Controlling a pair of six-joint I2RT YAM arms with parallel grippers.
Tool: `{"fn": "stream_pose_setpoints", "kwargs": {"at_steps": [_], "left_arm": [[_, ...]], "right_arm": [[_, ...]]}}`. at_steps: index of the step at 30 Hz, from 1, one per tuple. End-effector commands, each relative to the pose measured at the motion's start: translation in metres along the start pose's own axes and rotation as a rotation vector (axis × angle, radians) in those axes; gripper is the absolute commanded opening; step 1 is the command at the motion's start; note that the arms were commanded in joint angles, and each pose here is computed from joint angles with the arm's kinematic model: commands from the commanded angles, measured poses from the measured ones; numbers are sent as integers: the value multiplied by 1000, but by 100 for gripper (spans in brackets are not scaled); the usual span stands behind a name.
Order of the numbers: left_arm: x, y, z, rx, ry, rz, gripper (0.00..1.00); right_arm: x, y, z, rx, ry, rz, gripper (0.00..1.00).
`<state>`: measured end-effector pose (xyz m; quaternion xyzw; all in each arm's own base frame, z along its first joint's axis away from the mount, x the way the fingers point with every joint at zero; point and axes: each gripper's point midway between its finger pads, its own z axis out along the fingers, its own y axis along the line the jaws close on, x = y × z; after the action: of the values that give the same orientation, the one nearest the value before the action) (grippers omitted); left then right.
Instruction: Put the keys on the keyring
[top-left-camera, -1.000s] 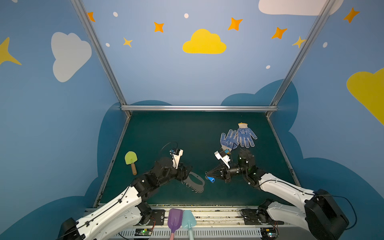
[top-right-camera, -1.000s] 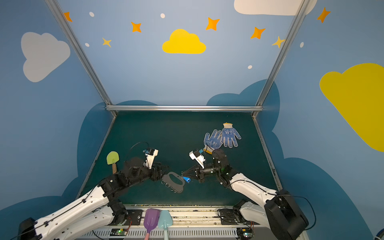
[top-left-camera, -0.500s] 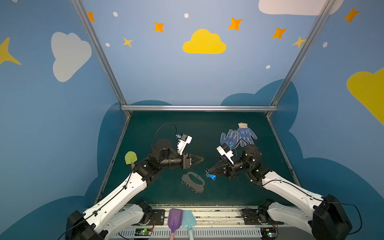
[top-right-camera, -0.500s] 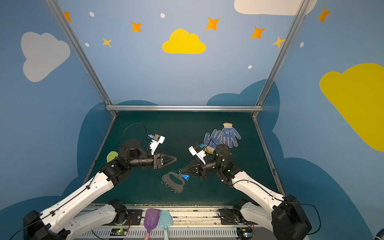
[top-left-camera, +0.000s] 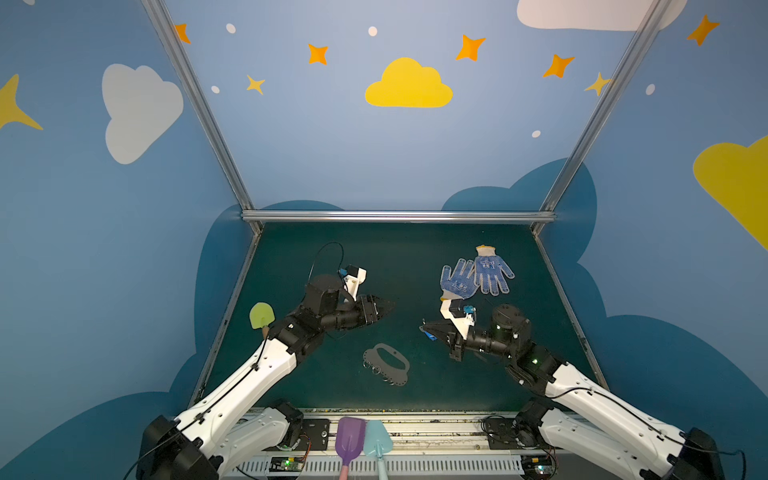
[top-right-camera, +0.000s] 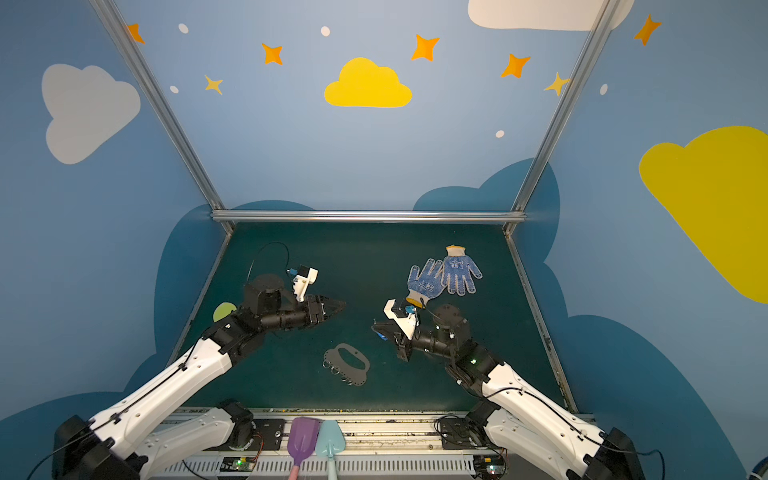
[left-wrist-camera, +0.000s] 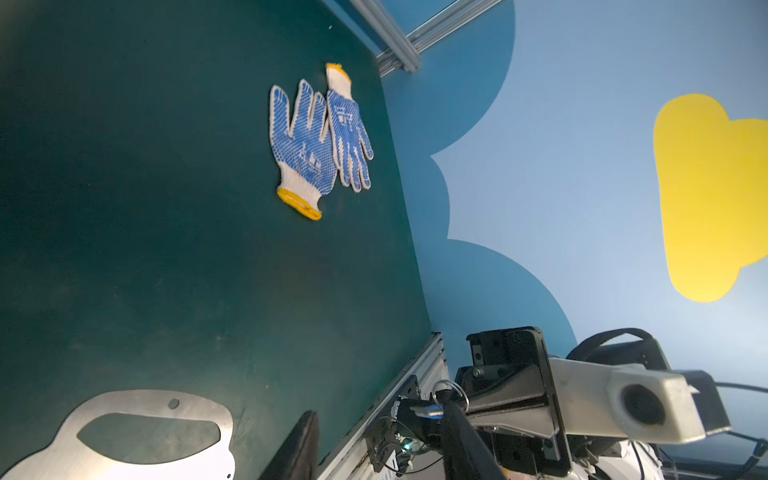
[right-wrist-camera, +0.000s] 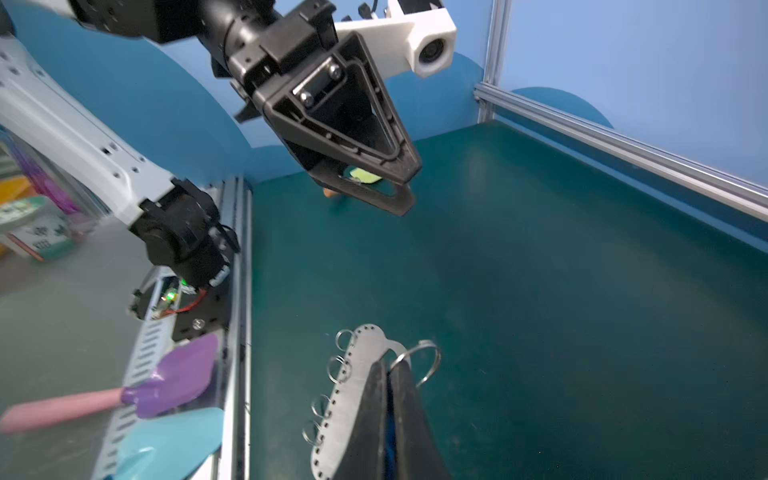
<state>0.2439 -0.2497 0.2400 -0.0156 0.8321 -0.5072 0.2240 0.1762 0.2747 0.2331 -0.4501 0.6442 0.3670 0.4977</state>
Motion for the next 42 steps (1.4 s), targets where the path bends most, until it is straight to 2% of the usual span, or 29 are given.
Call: {"fn": "stream_pose_setpoints", "kwargs": {"at_steps": [1,4,6,7,11,13,18,21,24,26,29,32,35,40,42], "left_arm": [[-3,-8,1,17,17,-27,47],[-2,7,1,-59,17,-47,47],[-3,26,-2,-156,-4,-79,52],[-2,37,-5,-210,-13,-95,56],[14,96,-17,-468,-16,-183,55],[27,120,-20,-551,7,-222,55],[79,153,0,-548,200,-341,54],[103,167,5,-587,270,-346,51],[107,157,13,-546,269,-296,52],[99,138,22,-452,236,-268,52],[74,103,31,-269,148,-278,54],[55,62,29,-97,147,-235,56],[47,33,23,-25,194,-192,56],[51,-9,25,120,350,-208,52],[52,-15,25,141,379,-223,52]], "right_arm": [[0,-3,5,23,35,-76,0],[9,-1,9,24,71,-86,0],[13,2,10,25,94,-103,0],[16,2,11,36,109,-109,0],[42,8,19,60,226,-169,0],[57,11,25,81,291,-188,0],[83,17,30,97,366,-118,0],[99,20,27,111,398,-91,0],[109,27,23,80,430,-56,0],[108,39,24,22,415,-66,0],[98,51,24,-17,357,-152,0],[87,51,25,-5,331,-228,0],[70,60,26,-55,300,-324,0],[42,62,31,-13,251,-510,0],[36,63,31,-8,250,-563,0]]}}
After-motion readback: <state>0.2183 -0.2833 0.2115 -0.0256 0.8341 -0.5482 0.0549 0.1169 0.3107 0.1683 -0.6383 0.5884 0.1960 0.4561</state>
